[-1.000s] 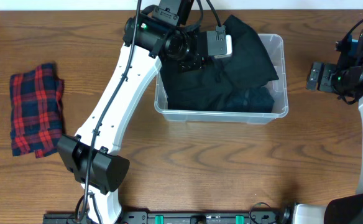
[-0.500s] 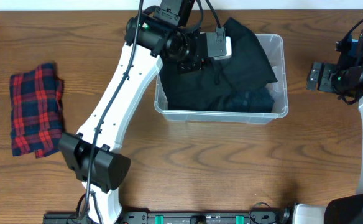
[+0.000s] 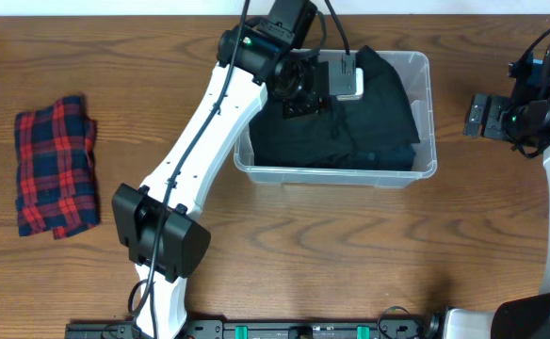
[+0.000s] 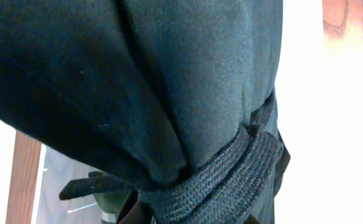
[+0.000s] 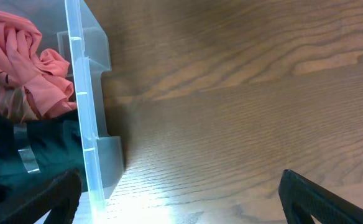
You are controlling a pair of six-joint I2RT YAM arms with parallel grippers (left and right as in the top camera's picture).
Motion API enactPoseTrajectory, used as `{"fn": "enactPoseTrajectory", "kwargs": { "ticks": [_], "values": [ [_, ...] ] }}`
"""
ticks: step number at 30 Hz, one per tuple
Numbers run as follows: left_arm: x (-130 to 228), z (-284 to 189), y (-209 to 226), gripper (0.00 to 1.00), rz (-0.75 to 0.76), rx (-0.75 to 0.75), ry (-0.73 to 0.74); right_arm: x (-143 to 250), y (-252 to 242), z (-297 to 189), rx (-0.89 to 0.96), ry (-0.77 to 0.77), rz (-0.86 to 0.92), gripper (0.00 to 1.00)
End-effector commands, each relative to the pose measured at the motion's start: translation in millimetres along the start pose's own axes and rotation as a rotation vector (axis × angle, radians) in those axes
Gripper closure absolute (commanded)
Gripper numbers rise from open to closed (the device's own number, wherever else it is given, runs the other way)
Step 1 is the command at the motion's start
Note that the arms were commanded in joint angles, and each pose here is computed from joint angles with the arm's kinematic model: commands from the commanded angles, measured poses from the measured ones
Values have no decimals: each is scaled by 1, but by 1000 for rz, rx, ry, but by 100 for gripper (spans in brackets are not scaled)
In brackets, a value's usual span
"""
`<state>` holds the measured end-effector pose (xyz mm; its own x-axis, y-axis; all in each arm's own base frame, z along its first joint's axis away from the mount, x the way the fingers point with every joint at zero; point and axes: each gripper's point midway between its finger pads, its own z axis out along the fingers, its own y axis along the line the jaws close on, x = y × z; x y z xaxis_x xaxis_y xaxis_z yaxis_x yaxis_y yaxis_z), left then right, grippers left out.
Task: Pack container
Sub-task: 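Lower the black bag into the bin and open the left gripper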
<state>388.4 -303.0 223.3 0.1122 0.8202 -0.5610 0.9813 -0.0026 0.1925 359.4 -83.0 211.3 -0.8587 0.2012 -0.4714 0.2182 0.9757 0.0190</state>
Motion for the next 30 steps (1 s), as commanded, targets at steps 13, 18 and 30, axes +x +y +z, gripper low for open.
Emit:
{"fn": "enactPoseTrajectory", "kwargs": {
  "ticks": [13, 18, 30],
  "values": [
    [-3, 32, -14, 86, -2, 92, -12, -1, -3, 0, 5, -1, 16, 1],
    [2, 42, -13, 86, -8, 104, -5, -1, -3, 0, 5, -1, 16, 1],
    [15, 58, -3, 60, -8, 77, 46, -1, -3, 0, 5, -1, 16, 1]
  ]
}}
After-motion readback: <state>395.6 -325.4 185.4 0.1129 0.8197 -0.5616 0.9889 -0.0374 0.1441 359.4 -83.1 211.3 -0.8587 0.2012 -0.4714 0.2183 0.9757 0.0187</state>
